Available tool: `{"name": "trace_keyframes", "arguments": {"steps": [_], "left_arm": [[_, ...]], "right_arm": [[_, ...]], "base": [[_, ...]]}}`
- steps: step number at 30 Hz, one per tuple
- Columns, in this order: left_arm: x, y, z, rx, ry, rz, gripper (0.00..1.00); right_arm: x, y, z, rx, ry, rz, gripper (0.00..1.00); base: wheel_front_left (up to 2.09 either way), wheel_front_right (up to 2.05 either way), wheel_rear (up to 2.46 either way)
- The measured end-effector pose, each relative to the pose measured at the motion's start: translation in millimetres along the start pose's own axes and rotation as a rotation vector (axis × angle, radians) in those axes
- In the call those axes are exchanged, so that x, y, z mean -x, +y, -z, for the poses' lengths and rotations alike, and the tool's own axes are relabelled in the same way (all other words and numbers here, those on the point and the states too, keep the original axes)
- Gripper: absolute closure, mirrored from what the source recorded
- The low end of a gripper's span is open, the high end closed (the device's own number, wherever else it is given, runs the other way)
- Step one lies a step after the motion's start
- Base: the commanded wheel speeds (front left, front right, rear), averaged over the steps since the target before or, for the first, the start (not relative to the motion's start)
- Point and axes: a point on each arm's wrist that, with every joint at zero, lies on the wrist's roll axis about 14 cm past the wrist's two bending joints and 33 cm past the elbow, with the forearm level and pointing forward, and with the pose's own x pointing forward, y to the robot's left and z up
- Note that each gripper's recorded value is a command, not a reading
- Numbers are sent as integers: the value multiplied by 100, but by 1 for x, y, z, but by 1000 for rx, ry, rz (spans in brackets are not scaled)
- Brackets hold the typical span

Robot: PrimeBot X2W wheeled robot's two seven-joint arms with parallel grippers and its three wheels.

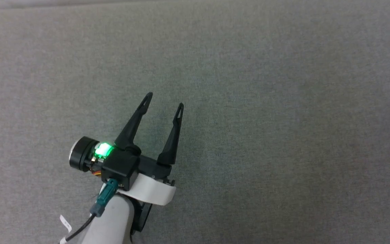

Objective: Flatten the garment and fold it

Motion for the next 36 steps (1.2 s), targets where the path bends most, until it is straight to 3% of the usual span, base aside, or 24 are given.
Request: {"name": "trace_keyframes", "arguments": {"steps": [11, 12, 13, 20, 26, 29, 36], "left_arm": [[-9, 18, 35, 19, 50, -22, 0], [-8, 19, 38, 18, 57, -24, 0], [-7, 20, 40, 18, 62, -27, 0], [-4, 24, 32, 5, 56, -42, 0], [12, 25, 20, 3, 62, -85, 0], [24, 26, 8, 1, 54, -115, 0], [55, 38, -24, -32, 14, -205, 0]], "right_arm": [[-44, -15, 8, 67, 18, 73, 100], [-48, -14, 9, 69, 24, 74, 62], [-50, -13, 11, 70, 34, 74, 0], [-50, -17, 8, 32, 29, 98, 0], [-32, -38, -19, -28, -73, 146, 0], [-14, -52, -46, -75, -182, 175, 0], [54, -64, -148, -192, -622, 194, 0]], "base": [[0, 0, 0], [0, 0, 0], [0, 0, 0], [0, 0, 0], [0, 0, 0], [0, 0, 0], [0, 0, 0]]}}
